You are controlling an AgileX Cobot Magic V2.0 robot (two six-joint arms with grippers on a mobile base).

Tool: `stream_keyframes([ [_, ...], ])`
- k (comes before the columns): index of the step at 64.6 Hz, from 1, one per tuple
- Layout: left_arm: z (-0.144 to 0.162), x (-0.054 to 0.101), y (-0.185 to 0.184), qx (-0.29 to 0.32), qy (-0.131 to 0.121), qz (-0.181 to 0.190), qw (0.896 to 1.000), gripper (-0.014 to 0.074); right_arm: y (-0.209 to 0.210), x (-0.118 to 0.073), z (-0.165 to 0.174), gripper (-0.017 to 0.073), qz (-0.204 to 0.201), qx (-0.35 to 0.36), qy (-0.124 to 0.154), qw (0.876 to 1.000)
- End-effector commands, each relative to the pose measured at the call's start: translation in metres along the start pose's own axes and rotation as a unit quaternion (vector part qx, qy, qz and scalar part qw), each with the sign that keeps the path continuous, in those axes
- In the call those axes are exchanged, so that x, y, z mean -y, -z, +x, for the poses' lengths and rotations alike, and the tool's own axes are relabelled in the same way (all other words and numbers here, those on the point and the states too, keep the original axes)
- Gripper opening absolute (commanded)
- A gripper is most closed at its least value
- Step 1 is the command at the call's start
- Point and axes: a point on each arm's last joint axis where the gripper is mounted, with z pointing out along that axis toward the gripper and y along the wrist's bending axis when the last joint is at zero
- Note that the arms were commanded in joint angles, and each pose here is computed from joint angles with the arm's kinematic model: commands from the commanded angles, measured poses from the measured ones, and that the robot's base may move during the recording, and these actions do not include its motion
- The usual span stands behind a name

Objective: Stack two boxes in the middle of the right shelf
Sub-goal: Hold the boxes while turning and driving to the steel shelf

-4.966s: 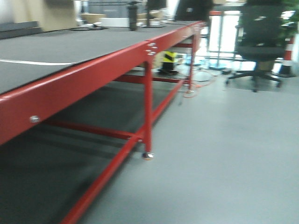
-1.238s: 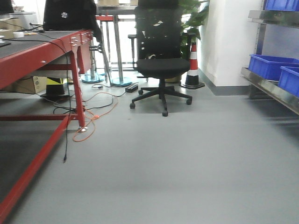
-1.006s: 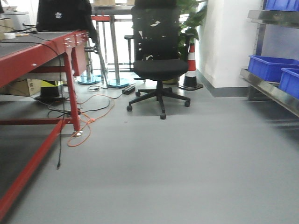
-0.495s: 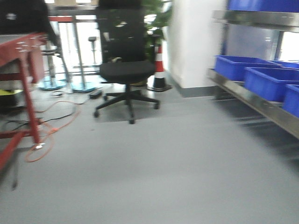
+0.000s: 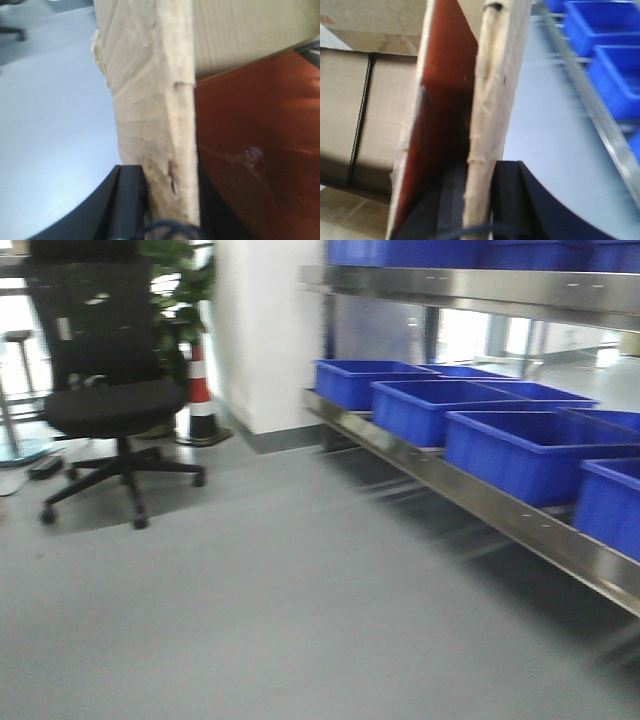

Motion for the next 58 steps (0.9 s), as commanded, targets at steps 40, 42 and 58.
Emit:
stream_keyframes([
  [40,-0.0089,0.0034,0.0099,0.047,0.002,0.017,0.999,-0.0111,0.0078,0.002,-0.005,-0.0151,0.01,0.027,0.008,1.0],
  [42,-0.0089,0.0034,0.0099,0.047,0.002,0.017,0.999,-0.0111,0.0078,0.002,-0.005,-0.0151,0.01,0.027,0.008,1.0],
  [58,-0.0089,0.0034,0.0099,0.047,0.002,0.017,0.999,-0.0111,0.0078,0.002,-0.005,-0.0151,0.01,0.027,0.008,1.0],
])
